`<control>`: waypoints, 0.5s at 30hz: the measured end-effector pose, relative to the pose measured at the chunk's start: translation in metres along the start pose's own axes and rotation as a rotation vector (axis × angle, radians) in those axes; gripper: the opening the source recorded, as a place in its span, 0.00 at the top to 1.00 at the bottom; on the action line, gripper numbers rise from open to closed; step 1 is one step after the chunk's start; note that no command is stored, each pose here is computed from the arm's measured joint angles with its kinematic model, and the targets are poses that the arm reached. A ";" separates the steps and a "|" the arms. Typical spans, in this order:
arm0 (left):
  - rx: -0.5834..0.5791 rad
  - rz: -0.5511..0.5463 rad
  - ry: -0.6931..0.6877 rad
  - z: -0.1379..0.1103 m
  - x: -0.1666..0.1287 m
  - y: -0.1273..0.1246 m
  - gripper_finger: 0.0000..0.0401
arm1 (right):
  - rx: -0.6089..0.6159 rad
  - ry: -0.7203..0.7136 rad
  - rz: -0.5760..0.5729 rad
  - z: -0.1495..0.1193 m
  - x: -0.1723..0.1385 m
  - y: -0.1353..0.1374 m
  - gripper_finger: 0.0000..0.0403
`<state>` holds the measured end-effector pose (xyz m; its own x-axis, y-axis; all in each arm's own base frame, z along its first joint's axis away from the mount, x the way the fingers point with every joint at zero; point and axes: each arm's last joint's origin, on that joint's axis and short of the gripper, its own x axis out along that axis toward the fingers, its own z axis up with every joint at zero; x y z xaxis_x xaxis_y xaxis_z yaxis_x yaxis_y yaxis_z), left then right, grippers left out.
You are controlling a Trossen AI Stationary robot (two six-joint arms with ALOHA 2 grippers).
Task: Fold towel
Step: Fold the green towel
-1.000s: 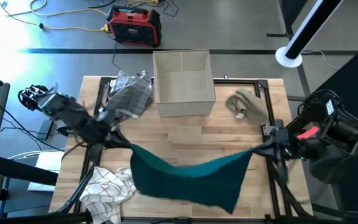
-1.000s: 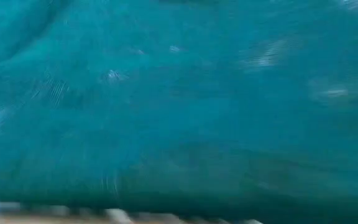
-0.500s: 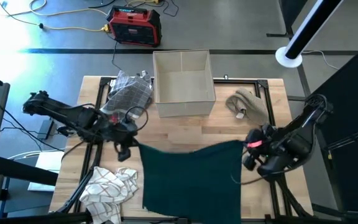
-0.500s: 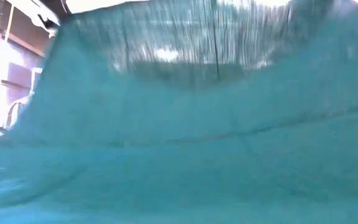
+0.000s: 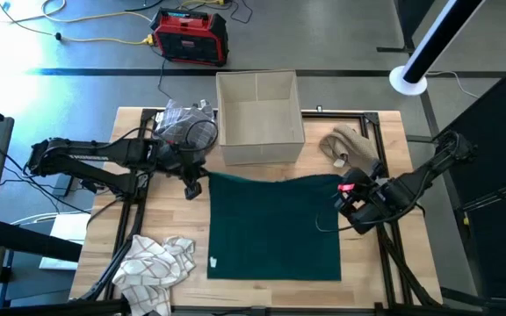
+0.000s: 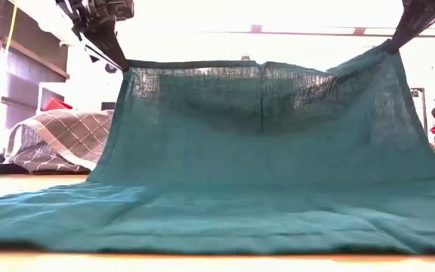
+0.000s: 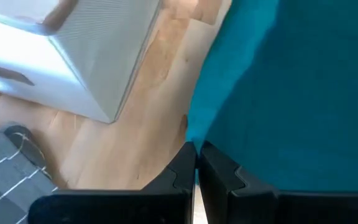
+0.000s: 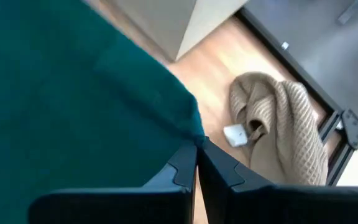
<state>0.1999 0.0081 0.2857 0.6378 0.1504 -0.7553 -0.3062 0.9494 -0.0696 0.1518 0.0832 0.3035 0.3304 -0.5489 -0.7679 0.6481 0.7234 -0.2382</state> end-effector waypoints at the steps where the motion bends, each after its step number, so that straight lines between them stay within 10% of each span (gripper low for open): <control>1: 0.000 -0.008 0.002 0.000 0.000 0.000 1.00 | -0.002 0.008 0.011 -0.001 -0.001 -0.001 1.00; 15: 0.042 -0.190 0.173 -0.021 0.016 -0.058 1.00 | -0.114 0.123 0.458 -0.034 -0.001 0.049 1.00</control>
<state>0.2133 -0.0504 0.2640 0.5501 -0.0780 -0.8315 -0.1603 0.9672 -0.1968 0.1592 0.1336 0.2725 0.4758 -0.1143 -0.8721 0.3731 0.9241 0.0824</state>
